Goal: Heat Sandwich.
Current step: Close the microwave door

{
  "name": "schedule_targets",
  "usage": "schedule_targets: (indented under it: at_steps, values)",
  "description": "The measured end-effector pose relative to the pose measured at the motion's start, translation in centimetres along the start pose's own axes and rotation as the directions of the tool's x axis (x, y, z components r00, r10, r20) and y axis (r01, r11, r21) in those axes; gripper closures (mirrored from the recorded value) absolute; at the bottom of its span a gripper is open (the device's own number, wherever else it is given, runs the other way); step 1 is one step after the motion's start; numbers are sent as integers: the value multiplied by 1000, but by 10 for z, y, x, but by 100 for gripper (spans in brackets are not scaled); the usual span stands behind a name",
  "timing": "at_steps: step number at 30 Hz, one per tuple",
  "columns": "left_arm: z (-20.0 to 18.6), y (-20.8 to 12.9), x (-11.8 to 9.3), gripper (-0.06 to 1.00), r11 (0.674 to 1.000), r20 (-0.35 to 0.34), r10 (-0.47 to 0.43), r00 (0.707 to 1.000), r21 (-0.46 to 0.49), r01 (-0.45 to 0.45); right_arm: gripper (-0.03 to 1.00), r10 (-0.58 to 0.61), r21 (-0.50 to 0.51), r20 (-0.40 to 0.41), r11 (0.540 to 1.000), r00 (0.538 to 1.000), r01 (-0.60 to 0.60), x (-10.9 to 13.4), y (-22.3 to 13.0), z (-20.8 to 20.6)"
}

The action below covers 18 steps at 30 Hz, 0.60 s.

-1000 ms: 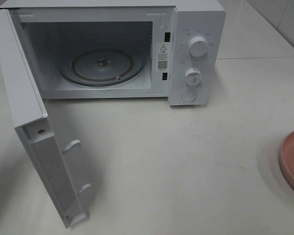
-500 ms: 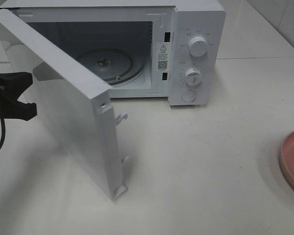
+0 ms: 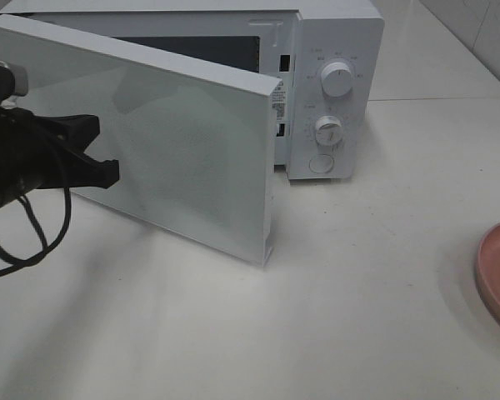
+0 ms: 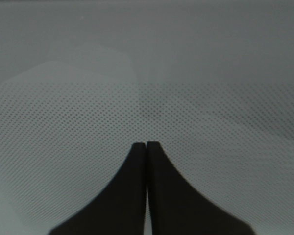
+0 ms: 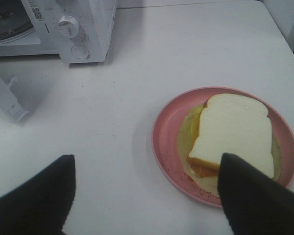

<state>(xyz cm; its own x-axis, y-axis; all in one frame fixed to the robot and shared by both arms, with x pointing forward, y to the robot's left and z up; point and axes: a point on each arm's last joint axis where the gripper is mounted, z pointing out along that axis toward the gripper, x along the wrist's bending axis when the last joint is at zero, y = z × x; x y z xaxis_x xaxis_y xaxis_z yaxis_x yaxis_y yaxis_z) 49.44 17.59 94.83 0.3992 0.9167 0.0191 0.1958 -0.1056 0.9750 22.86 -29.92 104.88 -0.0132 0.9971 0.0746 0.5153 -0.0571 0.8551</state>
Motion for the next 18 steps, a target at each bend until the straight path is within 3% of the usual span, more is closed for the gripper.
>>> schedule_targets:
  at_steps: [6, 18]
  values:
    - [17, 3, -16, 94, 1000, 25, -14, 1000, -11, 14, 20, 0, 0, 0, 1000, 1000, 0, 0, 0, 0]
    - [56, 17, -51, 94, 998, 8, -39, 999, -54, 40, 20, 0, 0, 0, 1000, 1000, 0, 0, 0, 0]
